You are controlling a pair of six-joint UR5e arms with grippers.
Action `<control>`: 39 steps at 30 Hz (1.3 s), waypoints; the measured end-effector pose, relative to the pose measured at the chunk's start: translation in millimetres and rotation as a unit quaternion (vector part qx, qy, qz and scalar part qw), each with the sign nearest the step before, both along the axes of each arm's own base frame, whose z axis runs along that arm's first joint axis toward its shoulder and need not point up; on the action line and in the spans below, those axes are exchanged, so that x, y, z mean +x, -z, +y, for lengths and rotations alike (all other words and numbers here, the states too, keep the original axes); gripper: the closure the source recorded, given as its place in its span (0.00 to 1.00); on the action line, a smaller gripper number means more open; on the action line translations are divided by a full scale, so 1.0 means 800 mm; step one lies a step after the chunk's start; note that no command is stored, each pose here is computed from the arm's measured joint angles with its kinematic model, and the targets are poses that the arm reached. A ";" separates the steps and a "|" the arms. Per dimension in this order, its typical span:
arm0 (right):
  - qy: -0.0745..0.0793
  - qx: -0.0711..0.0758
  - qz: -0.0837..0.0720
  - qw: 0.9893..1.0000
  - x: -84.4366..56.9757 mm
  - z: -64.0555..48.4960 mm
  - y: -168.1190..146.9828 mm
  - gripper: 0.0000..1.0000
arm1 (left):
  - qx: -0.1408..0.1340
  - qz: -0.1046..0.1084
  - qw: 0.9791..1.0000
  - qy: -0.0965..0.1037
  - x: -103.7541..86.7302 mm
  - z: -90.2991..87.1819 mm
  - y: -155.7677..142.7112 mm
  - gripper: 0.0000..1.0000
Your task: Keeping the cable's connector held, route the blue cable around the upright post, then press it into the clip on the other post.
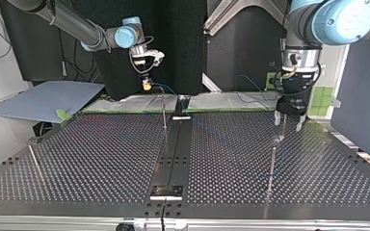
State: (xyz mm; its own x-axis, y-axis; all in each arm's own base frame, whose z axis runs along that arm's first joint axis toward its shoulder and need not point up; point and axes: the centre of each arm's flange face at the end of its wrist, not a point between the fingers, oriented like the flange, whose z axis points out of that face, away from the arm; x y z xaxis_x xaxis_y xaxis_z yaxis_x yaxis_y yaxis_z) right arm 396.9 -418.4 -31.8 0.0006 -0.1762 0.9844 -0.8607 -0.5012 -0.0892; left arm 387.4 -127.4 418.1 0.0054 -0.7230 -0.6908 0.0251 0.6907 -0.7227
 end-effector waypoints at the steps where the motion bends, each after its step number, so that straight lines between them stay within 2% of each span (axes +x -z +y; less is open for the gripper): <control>1: 0.000 0.000 0.000 1.000 0.000 0.000 0.000 1.00 | 0.004 0.000 1.000 0.001 0.000 -0.001 -0.003 0.01; 6: 0.000 0.000 -0.001 1.000 0.000 0.000 0.000 1.00 | 0.026 0.003 1.000 0.003 0.004 -0.003 -0.023 0.01; 10: -0.002 0.000 -0.001 1.000 0.000 0.000 0.000 1.00 | 0.042 0.010 0.999 0.012 0.009 -0.009 -0.030 0.01; 22: -0.007 -0.002 0.001 1.000 0.002 0.000 0.000 1.00 | 0.090 0.018 0.996 0.019 0.016 -0.019 -0.068 0.01; 32: -0.008 -0.002 0.001 1.000 0.002 0.000 0.000 1.00 | 0.135 0.023 0.990 0.031 0.016 -0.031 -0.104 0.01; 39: -0.008 -0.002 0.001 1.000 0.002 0.000 0.000 1.00 | 0.164 0.036 0.986 0.022 0.021 -0.036 -0.118 0.01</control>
State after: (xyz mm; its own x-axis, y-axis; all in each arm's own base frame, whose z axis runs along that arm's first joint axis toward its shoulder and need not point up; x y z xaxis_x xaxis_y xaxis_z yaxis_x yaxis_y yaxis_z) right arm 398.5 -418.2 -31.5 0.0051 -0.1723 0.9850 -0.8523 -0.5159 -0.0859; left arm 404.2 -156.4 512.7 -0.0783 -0.4599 -0.8845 0.0177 0.8865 -0.4625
